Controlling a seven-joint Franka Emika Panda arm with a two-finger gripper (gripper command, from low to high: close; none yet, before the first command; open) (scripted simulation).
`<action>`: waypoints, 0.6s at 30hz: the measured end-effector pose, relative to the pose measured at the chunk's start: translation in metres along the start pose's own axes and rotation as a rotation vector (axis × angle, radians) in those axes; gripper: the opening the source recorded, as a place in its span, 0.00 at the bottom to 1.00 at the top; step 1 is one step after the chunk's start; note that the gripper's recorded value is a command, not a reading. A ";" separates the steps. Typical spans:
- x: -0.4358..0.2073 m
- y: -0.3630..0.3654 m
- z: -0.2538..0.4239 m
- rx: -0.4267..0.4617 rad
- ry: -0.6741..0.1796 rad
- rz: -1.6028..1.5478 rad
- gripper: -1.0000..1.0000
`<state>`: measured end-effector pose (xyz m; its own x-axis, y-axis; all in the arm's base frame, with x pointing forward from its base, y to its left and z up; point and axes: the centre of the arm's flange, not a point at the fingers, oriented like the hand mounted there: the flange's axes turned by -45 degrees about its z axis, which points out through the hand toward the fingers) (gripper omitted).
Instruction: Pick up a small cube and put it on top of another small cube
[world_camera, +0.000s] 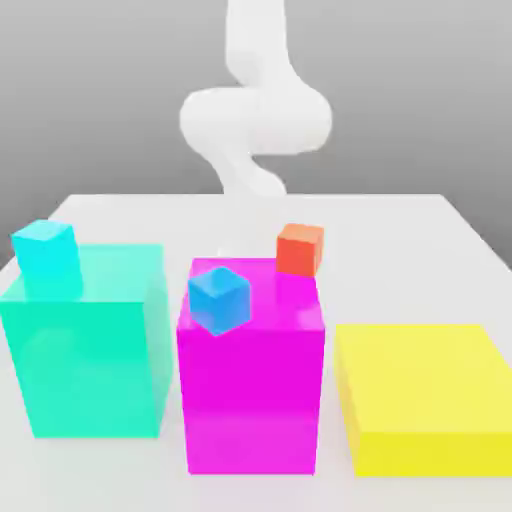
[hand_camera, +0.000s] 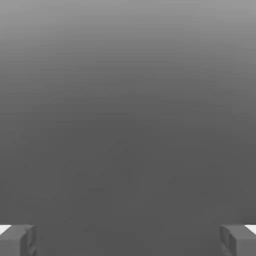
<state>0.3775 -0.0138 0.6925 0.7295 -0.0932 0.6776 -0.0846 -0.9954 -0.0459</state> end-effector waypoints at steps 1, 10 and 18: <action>0.004 0.006 0.015 -0.012 -0.022 0.034 0.50; 0.019 0.071 0.149 -0.121 -0.198 0.327 0.50; -0.006 0.151 0.266 -0.234 -0.339 0.601 0.50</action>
<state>0.5410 -0.1702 0.4858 0.6786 -0.6619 0.3183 -0.6519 -0.7425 -0.1542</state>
